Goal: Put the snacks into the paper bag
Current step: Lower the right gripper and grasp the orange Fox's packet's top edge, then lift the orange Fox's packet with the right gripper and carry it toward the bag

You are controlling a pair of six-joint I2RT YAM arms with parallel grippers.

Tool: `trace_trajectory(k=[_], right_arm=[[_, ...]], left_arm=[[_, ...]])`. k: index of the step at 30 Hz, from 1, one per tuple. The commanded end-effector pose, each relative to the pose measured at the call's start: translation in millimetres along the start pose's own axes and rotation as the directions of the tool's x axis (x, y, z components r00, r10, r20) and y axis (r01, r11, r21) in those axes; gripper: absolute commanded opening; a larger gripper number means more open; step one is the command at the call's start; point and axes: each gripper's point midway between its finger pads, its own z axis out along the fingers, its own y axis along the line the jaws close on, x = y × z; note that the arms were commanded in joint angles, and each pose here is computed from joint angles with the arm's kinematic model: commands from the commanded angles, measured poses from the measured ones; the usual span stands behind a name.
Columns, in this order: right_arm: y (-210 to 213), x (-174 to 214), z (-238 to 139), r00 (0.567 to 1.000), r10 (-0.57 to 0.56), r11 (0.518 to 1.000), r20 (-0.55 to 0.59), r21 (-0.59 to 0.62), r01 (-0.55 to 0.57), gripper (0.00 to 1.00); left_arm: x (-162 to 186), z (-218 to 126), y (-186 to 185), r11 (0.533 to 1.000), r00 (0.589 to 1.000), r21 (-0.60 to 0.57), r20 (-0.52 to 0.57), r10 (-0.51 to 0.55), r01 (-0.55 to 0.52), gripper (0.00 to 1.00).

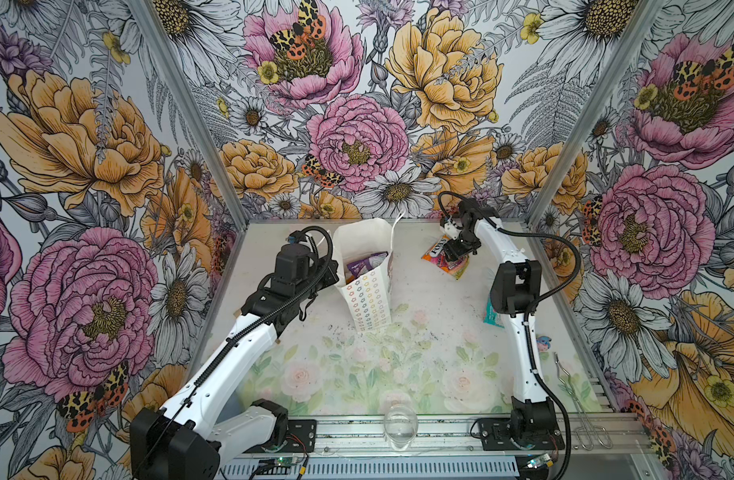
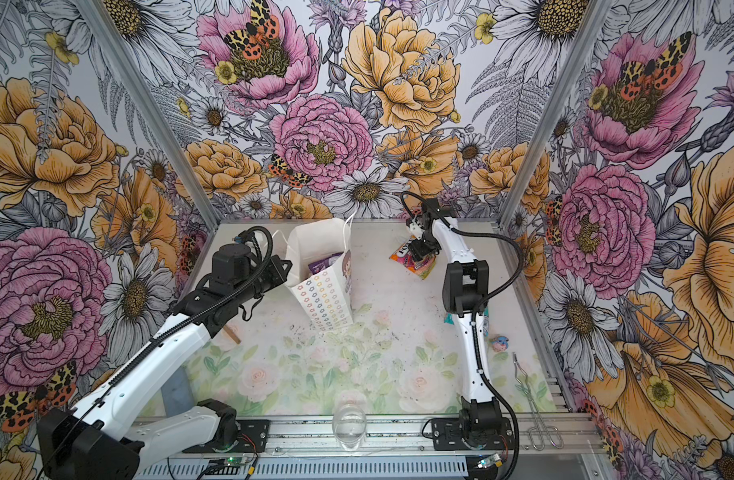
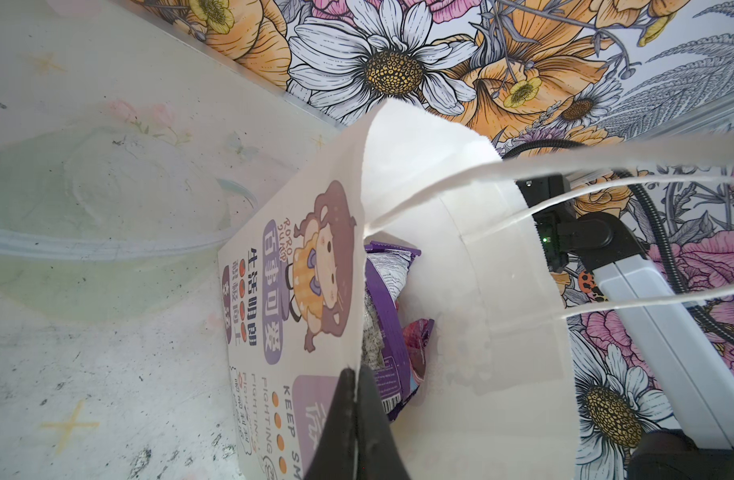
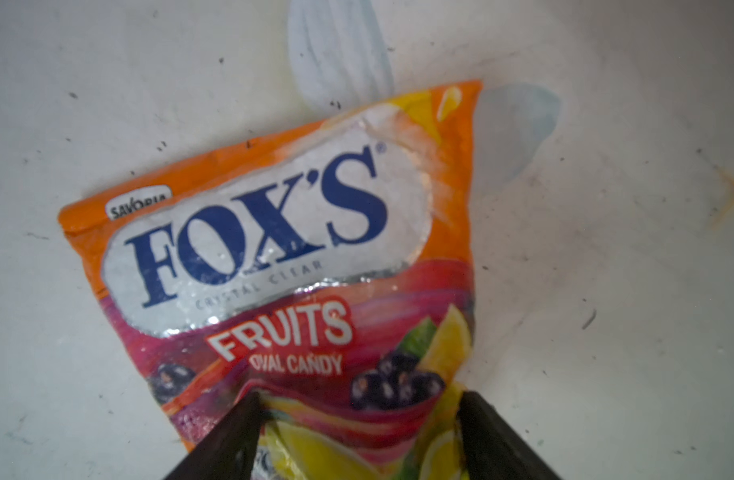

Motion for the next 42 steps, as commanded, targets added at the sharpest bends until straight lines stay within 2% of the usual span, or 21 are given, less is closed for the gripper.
trace_trajectory(k=[1,8,15,19,24,29,34,42], right_arm=[[37,25,32,0.988,-0.083,0.995,-0.129,-0.066,0.075,0.77],[59,36,21,0.973,-0.118,0.992,-0.2,-0.074,0.105,0.75],[75,46,3,0.969,-0.044,0.994,-0.244,-0.112,0.017,0.69],[82,64,8,0.946,-0.011,0.994,-0.324,-0.104,-0.024,0.61],[91,75,15,0.93,0.056,0.987,-0.363,-0.12,-0.106,0.41],[100,64,5,0.939,0.124,0.968,-0.321,-0.168,-0.185,0.25],[103,41,-18,0.949,0.212,0.936,-0.233,-0.23,-0.266,0.0],[104,15,-67,0.945,0.309,0.903,-0.104,-0.279,-0.326,0.0]], left_arm=[[-15,1,-3,1.0,0.999,0.008,0.044,-0.012,0.012,0.0],[-14,2,-3,1.0,0.999,0.014,0.04,-0.012,0.012,0.0],[-12,3,-5,1.0,0.999,0.023,0.036,-0.013,0.012,0.0],[-11,2,-4,1.0,0.999,0.023,0.035,-0.014,0.013,0.0],[-12,2,-5,1.0,0.999,0.028,0.036,-0.013,0.012,0.0],[-11,1,-6,0.999,0.999,0.033,0.033,-0.014,0.013,0.0],[-11,0,-9,0.999,0.999,0.044,0.039,-0.02,0.018,0.0],[-11,-1,-10,0.999,0.999,0.048,0.039,-0.018,0.017,0.0]])
